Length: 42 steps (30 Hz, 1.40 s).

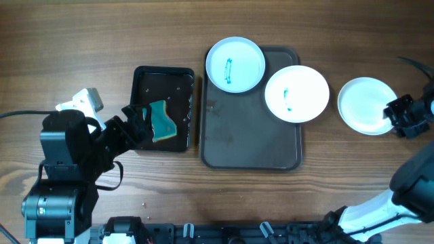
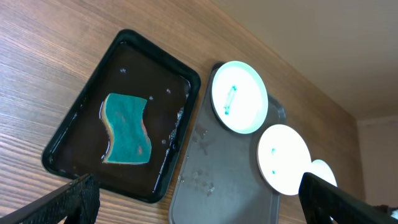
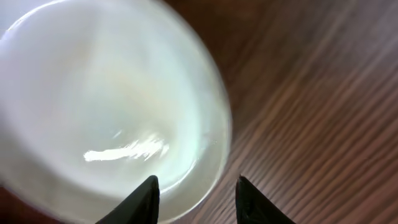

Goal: Clean dirty plates on tray and stack at the side
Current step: 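Carry the plate with the right gripper to the table's right side and release, then grasp the right white plate rim with the right gripper and drag it left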

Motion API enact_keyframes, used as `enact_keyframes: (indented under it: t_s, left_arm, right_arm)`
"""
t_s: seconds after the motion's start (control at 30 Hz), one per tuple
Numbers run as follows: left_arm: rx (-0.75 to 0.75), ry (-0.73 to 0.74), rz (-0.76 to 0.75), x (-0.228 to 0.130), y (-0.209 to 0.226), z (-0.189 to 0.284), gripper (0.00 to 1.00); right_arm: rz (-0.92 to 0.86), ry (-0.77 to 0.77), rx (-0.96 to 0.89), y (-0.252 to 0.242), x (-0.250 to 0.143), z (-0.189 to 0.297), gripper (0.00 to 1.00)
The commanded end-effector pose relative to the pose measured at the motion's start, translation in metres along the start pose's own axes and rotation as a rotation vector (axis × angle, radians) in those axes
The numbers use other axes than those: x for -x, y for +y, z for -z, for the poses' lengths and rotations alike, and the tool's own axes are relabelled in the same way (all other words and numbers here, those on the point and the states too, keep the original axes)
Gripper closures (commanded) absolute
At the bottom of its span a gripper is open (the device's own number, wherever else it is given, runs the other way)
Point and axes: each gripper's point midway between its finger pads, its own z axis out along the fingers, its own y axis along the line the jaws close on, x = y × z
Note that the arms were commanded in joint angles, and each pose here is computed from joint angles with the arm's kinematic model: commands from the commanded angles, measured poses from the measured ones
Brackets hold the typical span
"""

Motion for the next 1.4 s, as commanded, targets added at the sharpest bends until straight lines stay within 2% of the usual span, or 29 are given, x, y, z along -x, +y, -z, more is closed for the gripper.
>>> enact_keyframes:
  t_s: [0.0, 0.1, 0.23, 0.47, 0.63, 0.73, 0.93, 1.17, 1.37]
  left_arm:
    - [-0.018, -0.012, -0.007, 0.005, -0.005, 0.004, 0.0]
    - [-0.018, -0.012, -0.007, 0.005, -0.005, 0.004, 0.0]
    - [-0.018, -0.012, -0.007, 0.005, -0.005, 0.004, 0.0]
    - [-0.019, -0.012, -0.007, 0.005, -0.005, 0.004, 0.0]
    - [-0.019, -0.012, -0.007, 0.005, -0.005, 0.004, 0.0]
    - [-0.019, -0.012, -0.007, 0.005, -0.005, 0.004, 0.0]
    - [-0.019, -0.012, -0.007, 0.005, -0.005, 0.004, 0.0]
    - [-0.019, -0.012, -0.007, 0.005, -0.005, 0.004, 0.0]
    - [-0.019, -0.012, -0.007, 0.005, -0.005, 0.004, 0.0]
  right_arm:
    - [0.285, -0.095, 0.195, 0.059, -0.022, 0.055, 0.59]
    - [0.482, -0.159, 0.249, 0.094, -0.047, 0.08, 0.58]
    - [0.702, -0.206, 0.293, 0.136, -0.077, 0.088, 0.55]
    - [0.825, -0.273, 0.134, 0.166, -0.075, 0.04, 0.49]
    - [0.951, -0.175, 0.164, 0.178, -0.085, -0.006, 0.5]
    - [0.934, -0.13, 0.141, 0.173, -0.087, -0.024, 0.59]
    - [0.884, -0.073, 0.113, 0.162, -0.093, -0.032, 0.96]
    - [0.85, -0.029, 0.09, 0.15, -0.101, -0.025, 0.96]
    - [0.856, -0.038, 0.224, 0.156, -0.12, 0.029, 0.96]
